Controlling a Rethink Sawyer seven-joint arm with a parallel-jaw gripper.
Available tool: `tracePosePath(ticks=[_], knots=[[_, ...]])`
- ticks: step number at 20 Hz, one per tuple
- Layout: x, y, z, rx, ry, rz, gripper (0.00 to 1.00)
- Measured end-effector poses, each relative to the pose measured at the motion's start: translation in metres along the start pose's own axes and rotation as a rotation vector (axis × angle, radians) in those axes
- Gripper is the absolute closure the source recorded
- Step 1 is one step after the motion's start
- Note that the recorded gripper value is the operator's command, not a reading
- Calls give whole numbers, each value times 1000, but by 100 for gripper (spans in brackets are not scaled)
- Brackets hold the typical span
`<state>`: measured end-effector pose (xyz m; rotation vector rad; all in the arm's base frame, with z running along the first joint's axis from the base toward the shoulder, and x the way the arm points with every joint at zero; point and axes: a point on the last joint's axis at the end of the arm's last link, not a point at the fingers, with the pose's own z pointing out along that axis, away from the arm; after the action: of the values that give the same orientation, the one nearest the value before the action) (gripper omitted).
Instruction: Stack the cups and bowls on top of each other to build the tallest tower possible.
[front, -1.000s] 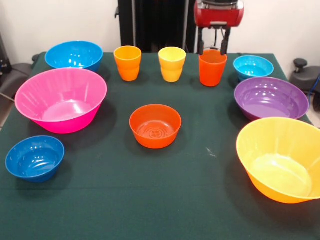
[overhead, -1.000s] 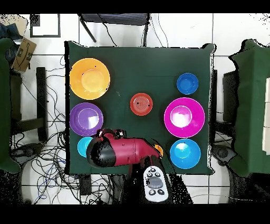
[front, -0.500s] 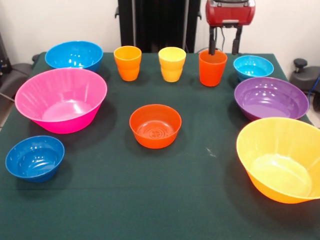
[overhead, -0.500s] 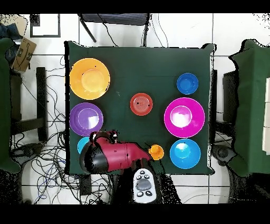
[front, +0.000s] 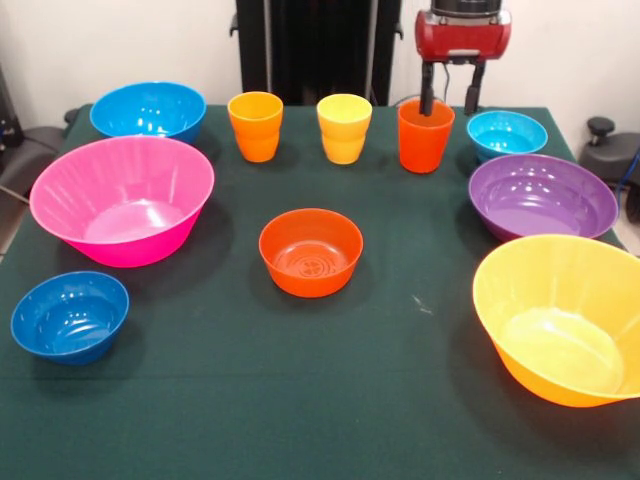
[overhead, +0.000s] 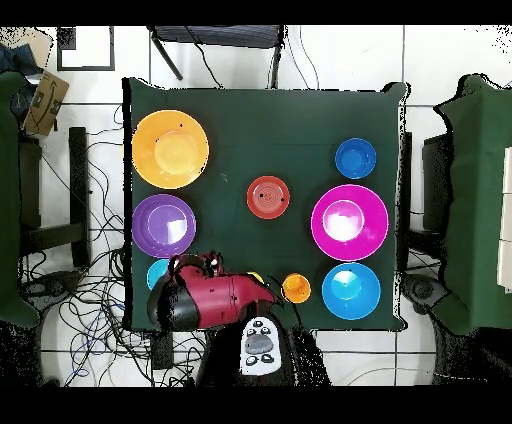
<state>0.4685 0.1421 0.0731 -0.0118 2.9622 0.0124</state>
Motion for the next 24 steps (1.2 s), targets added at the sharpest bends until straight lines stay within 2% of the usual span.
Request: tracePosePath(ticks=[6,15,17,24], knots=[[-2,-24,-5,9,0,50,0],[-18,-67,-25,32,-45,133,0],[-19,-74,-27,38,-52,135,0],[-13,-83,-27,48,-50,111,0]])
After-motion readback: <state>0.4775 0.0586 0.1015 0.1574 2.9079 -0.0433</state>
